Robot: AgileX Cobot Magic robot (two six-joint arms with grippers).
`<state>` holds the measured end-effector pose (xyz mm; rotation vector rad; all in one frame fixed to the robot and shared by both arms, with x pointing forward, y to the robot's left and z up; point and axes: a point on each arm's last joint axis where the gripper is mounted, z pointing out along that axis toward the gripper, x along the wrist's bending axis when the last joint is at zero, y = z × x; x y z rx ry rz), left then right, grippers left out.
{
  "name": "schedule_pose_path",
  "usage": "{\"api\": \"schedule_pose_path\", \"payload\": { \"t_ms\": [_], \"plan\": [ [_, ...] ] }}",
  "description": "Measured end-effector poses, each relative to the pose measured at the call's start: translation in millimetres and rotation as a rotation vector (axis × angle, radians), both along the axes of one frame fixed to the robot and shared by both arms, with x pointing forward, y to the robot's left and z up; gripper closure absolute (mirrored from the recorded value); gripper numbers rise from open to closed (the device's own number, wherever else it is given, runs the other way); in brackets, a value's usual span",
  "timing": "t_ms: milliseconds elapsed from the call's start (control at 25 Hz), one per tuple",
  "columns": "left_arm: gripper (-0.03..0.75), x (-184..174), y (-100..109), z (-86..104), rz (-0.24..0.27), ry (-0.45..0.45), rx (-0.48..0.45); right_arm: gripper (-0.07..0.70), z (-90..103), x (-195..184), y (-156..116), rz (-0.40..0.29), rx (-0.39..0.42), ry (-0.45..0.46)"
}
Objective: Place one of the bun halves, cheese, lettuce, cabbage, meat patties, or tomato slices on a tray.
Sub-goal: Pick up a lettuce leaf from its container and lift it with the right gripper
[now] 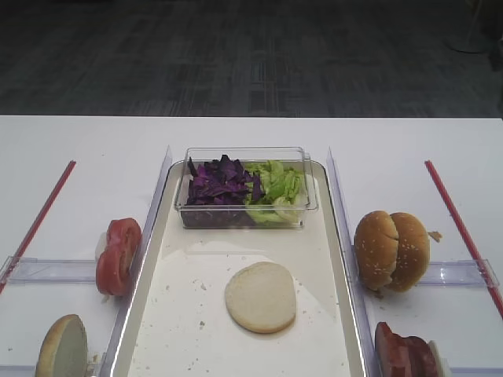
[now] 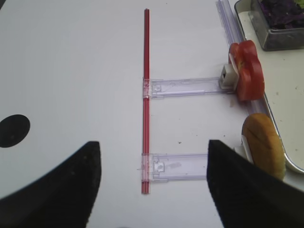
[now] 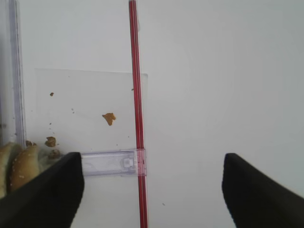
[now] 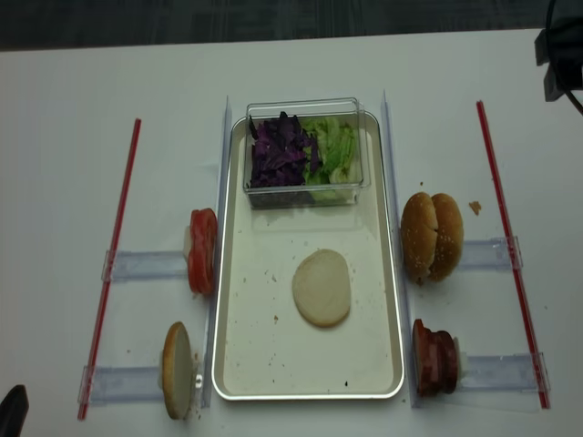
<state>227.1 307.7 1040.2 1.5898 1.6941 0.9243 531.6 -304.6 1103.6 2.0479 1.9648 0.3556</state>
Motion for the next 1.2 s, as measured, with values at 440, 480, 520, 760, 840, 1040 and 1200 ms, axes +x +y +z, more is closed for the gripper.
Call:
{"api": "schedule_pose_path", "payload": {
  "t_ms": [440,480,520,760,840,1040,1200],
  "plan": [
    [0.277,0,0,0.0,0.0,0.0,0.0,0.018,-25.5,57,4,0.02,0.045,0.087],
    [0.277,0,0,0.0,0.0,0.0,0.0,0.018,-29.0,61,4,0.02,0.051,0.097],
    [0.277,0,0,0.0,0.0,0.0,0.0,0.018,-31.5,64,5,0.021,0.055,0.102],
    [0.277,0,0,0.0,0.0,0.0,0.0,0.018,-48.4,79,5,0.026,0.067,0.145],
    [0.277,0,0,0.0,0.0,0.0,0.0,0.018,-51.8,80,6,0.026,0.071,0.154],
    [0.277,0,0,0.0,0.0,0.0,0.0,0.018,-58.1,84,6,0.032,0.07,0.169],
    [0.277,0,0,0.0,0.0,0.0,0.0,0.018,-61.1,87,6,0.033,0.073,0.174]
  ]
}}
